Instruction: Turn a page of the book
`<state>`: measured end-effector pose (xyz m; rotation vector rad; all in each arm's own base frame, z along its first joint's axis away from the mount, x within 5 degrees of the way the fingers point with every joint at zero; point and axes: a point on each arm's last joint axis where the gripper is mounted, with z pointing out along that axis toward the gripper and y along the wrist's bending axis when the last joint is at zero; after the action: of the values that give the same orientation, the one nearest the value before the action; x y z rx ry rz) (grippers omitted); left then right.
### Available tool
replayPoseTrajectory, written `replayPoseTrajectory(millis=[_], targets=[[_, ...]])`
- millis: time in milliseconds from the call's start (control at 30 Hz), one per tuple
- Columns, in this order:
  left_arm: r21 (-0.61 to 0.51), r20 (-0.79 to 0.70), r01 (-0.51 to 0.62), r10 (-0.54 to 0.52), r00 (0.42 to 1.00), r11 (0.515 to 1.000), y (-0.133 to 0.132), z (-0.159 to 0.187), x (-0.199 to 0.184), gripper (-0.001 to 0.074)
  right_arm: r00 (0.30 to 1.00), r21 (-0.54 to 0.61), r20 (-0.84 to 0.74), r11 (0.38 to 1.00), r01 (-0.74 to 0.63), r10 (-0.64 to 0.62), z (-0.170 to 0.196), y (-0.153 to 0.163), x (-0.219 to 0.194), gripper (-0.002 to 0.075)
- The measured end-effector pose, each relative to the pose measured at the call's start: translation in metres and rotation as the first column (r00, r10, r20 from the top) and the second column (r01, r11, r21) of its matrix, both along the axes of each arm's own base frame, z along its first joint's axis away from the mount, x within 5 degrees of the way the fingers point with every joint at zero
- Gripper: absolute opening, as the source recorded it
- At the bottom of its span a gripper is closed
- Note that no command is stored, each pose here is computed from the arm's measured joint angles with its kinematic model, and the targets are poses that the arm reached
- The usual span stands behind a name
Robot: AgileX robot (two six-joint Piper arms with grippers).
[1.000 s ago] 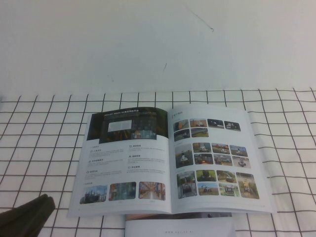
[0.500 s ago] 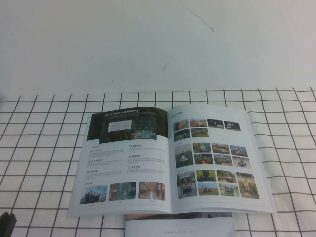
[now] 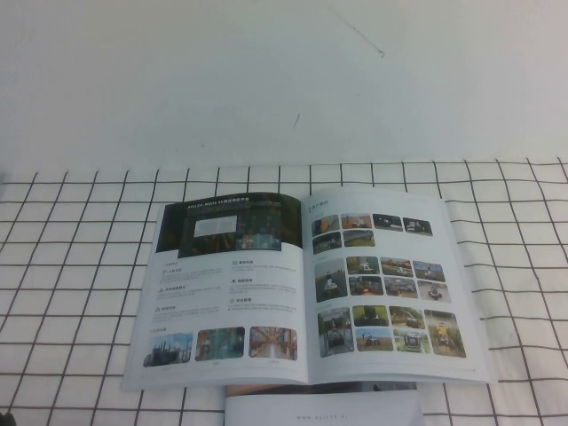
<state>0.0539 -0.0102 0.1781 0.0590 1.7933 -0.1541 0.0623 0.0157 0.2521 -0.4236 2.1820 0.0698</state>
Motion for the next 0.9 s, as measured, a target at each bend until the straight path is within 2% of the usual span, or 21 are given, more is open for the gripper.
replayPoseTrajectory(millis=[100, 300, 533, 767, 900], targets=[[-0.016, -0.054, -0.016, 0.015, 0.998, 1.000, 0.0009, -0.0045, -0.0010, -0.0003, 1.000, 0.000, 0.000, 1.000, 0.000, 0.000, 0.0000, 0.0000, 0.0000, 0.0001], [0.040, -0.050, -0.005, 0.007, 0.999, 0.999, 0.0013, -0.0044, -0.0012, -0.0003, 1.000, 0.000, 0.000, 1.000, 0.000, 0.000, 0.0000, 0.0000, 0.0000, 0.0001], [0.044, -0.050, 0.003, -0.001, 0.999, 0.999, 0.0009, -0.0045, -0.0013, -0.0003, 1.000, 0.000, 0.000, 1.000, 0.000, 0.000, 0.0000, 0.0000, 0.0000, 0.0001], [-0.066, -0.064, -0.016, 0.012, 0.998, 0.998, 0.0003, -0.0044, -0.0015, -0.0003, 1.000, 0.002, -0.001, 1.000, 0.000, 0.000, 0.0000, 0.0001, 0.0000, 0.0001], [-0.079, -0.069, -0.023, 0.018, 0.997, 0.997, 0.0006, -0.0046, -0.0015, -0.0003, 1.000, 0.002, -0.001, 1.000, 0.000, 0.000, 0.0000, 0.0001, 0.0000, 0.0001]])
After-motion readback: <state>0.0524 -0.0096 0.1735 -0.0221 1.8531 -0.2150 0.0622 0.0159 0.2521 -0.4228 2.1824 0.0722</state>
